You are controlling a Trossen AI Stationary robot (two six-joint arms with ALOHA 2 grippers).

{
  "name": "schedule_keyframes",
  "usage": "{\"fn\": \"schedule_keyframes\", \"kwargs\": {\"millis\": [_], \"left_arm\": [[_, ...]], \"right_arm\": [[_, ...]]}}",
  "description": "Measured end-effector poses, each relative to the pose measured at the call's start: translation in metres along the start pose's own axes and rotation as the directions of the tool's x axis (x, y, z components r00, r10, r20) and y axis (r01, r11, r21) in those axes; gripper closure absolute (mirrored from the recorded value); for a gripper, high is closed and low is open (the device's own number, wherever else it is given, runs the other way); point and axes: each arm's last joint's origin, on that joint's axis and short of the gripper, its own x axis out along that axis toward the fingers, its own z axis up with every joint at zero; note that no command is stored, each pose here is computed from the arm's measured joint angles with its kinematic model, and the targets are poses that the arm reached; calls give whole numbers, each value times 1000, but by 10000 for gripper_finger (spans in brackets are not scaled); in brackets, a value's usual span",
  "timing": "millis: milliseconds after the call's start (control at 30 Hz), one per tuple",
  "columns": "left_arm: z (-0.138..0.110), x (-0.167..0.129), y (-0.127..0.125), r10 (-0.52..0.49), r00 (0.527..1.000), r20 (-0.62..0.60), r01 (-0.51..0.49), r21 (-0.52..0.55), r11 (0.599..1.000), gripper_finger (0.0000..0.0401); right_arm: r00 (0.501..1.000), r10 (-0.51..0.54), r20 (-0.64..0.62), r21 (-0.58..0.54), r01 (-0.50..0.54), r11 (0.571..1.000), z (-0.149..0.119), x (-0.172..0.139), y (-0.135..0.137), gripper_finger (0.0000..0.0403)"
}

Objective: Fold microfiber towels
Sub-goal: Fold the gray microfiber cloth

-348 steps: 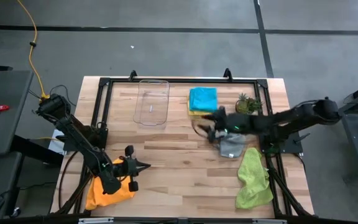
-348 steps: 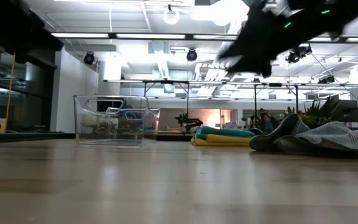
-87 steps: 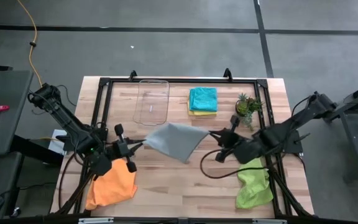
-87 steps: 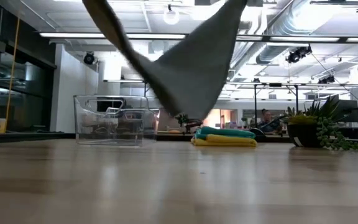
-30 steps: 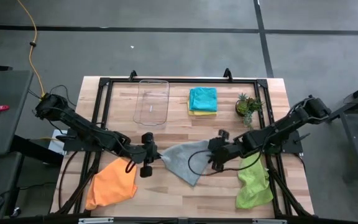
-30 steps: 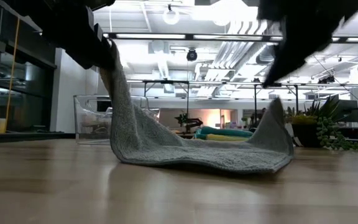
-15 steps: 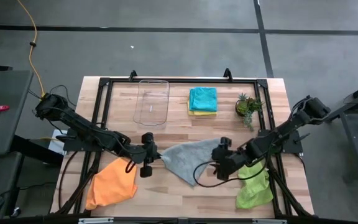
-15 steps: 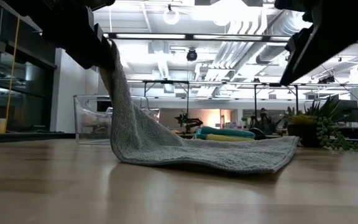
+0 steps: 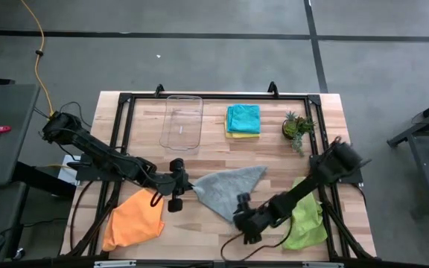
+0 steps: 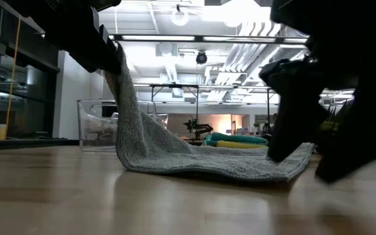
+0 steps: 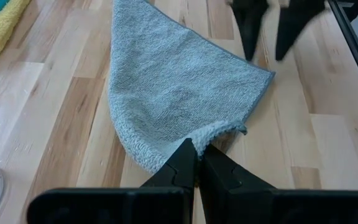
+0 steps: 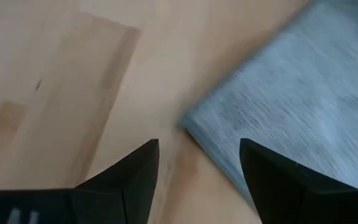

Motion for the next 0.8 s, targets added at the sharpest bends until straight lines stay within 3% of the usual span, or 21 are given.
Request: {"fn": "schedule_keyframes", "kwargs": {"millis": [233,567,800], "left_arm": [[0,0,0,0,1000,1,0,0,1000,400],[0,0,0,0,1000,1,0,0,1000,400],[0,0,0,-1,1000,3,1,7,1000,400]], "right_arm": [[987,-115,-109,-126,101,987,23,18,13,195],[961,-223,-163,-136,202,970,24,17,8,278],[955,-229,-188,-114,210,971,22,16,6,324]]}}
